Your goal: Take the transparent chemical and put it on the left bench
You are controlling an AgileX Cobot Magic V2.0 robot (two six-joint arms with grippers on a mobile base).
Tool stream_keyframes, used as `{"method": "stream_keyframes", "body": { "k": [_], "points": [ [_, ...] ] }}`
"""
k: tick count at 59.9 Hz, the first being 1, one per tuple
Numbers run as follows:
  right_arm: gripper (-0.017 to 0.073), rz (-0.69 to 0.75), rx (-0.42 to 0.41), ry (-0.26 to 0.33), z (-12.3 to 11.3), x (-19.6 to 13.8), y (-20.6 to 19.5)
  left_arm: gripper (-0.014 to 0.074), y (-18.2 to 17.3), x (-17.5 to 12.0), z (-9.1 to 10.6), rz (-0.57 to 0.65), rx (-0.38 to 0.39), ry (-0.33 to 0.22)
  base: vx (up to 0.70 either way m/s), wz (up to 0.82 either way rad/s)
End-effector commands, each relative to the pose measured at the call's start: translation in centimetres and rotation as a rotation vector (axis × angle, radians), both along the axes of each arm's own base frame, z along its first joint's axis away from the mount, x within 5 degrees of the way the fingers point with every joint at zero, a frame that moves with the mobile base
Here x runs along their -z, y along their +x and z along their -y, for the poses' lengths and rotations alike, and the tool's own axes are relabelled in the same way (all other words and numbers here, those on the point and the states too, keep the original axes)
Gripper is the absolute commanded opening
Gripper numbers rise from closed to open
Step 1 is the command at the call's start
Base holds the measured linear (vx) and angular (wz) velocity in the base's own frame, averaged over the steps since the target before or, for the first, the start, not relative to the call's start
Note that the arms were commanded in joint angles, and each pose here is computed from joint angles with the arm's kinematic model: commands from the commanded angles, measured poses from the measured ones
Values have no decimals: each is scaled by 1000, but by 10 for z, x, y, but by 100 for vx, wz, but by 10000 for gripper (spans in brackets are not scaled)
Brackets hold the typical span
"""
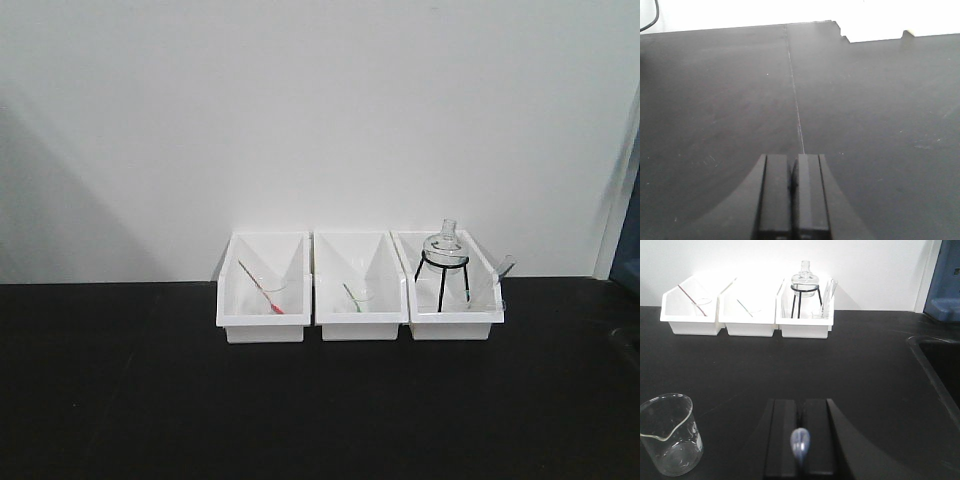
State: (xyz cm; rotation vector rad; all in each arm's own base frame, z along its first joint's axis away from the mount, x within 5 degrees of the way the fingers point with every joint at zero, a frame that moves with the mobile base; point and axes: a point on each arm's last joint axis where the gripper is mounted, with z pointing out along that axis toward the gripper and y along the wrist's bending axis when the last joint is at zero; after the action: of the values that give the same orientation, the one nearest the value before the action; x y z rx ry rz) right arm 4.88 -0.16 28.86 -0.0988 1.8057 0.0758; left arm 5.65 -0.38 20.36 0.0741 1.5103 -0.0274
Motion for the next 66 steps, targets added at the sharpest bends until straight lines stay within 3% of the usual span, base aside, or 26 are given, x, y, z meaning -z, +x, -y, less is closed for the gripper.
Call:
{"method": "stream_keyframes", "body": {
  "k": [1,13,19,26,34,45,54,61,66],
  "points": [
    [-3,93,-18,-5,-1,-16,1,-3,-1,-3,0,81,1,-14,0,0],
    [-3,91,-20,2,-2,-16,1,-3,-1,-3,0,81,1,-14,0,0],
    [-3,111,-32,57,-4,-18,1,-3,-1,-3,0,81,1,-14,0,0],
    [-3,235,-88,102,-12,-32,11,-3,-1,-3,0,81,1,-14,0,0],
    [-1,349,-171,178,-29,-46,44,-3,-1,-3,0,81,1,-14,0,0],
    [-1,373,-243,247,-52,-37,103,-3,-1,-3,0,81,1,-14,0,0],
    [0,370,-424,283,-80,-17,140,-3,-1,-3,0,81,1,-14,0,0],
    [0,267,-591,295,-102,4,166,-3,-1,-3,0,81,1,-14,0,0],
    [0,198,-641,297,-112,17,181,-3,-1,-3,0,81,1,-14,0,0]
  ]
}}
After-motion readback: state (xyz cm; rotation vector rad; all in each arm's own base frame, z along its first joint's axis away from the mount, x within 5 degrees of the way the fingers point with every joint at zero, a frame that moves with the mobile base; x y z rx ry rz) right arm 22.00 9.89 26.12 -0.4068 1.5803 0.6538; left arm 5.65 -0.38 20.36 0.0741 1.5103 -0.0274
